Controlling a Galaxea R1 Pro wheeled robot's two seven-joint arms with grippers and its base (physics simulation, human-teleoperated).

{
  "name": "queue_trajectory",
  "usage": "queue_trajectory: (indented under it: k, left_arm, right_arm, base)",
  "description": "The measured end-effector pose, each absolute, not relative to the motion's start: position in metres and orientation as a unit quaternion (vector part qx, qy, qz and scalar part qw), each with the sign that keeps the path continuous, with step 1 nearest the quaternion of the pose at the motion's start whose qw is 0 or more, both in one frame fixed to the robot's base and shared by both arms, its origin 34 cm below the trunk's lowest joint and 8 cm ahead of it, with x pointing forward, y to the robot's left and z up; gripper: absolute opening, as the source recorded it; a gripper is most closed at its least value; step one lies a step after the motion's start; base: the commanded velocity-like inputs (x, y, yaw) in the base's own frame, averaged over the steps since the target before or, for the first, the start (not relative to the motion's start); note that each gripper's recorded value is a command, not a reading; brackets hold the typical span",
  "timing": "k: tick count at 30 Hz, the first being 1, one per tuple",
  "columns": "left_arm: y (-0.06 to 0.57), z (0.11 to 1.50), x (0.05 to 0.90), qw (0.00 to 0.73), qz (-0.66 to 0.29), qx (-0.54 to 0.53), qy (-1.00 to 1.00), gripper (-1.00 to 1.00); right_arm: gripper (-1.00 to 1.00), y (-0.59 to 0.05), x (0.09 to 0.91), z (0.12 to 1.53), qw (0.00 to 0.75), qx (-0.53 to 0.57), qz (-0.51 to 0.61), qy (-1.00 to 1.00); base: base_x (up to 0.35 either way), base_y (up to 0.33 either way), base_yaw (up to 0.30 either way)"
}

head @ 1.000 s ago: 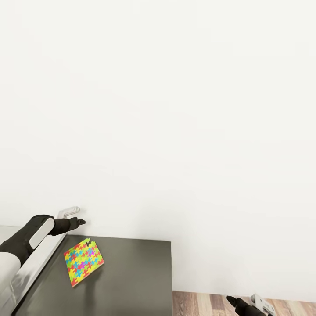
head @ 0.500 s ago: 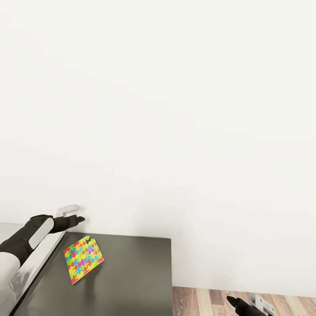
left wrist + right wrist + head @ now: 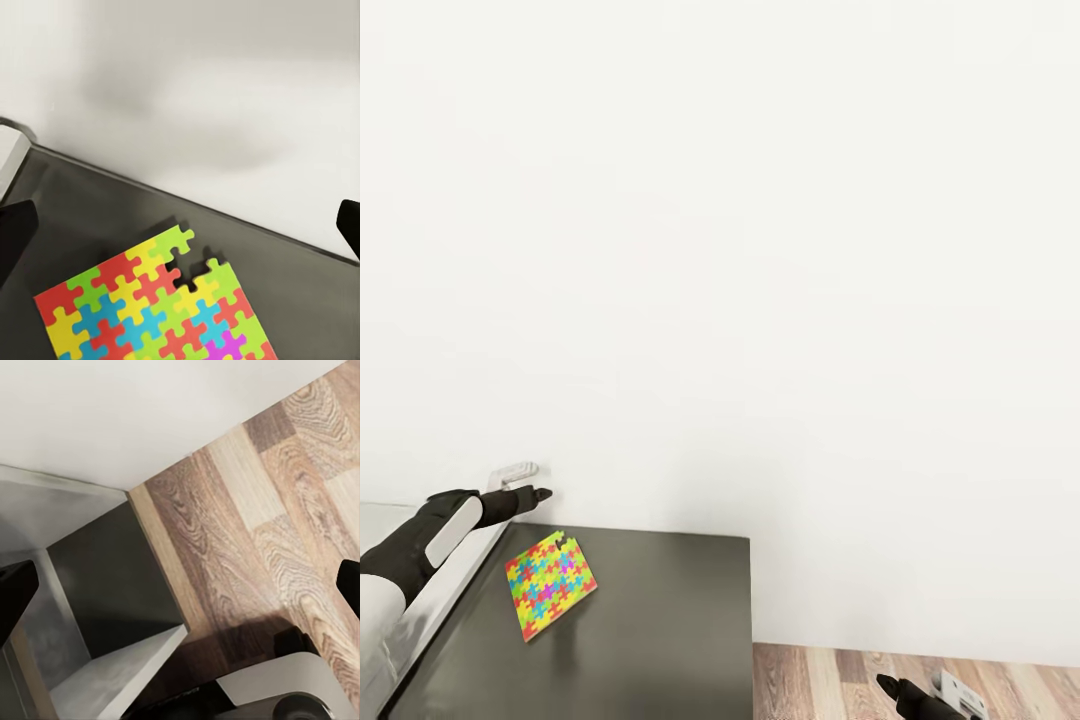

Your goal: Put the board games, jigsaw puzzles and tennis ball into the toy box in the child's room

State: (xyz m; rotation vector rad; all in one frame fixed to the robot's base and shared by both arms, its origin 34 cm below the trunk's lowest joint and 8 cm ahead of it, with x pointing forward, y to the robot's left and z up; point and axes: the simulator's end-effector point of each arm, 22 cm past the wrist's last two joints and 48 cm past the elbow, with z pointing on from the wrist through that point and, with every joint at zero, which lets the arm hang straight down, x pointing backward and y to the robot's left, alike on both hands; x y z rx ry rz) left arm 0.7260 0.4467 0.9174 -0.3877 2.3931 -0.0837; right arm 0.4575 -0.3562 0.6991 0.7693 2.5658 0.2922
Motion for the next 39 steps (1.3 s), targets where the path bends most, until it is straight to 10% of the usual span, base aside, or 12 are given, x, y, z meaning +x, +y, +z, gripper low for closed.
queue_trajectory:
  k: [39]
  left_arm:
    - [0.444,0.907,0.727,0.361,-0.126,-0.110,0.917,1.00]
  right_arm:
    - [1.00,-0.356,0.437,0.677,0.192,0.282,0.096,0.935]
  base:
    - [0.000,0.000,0.000]
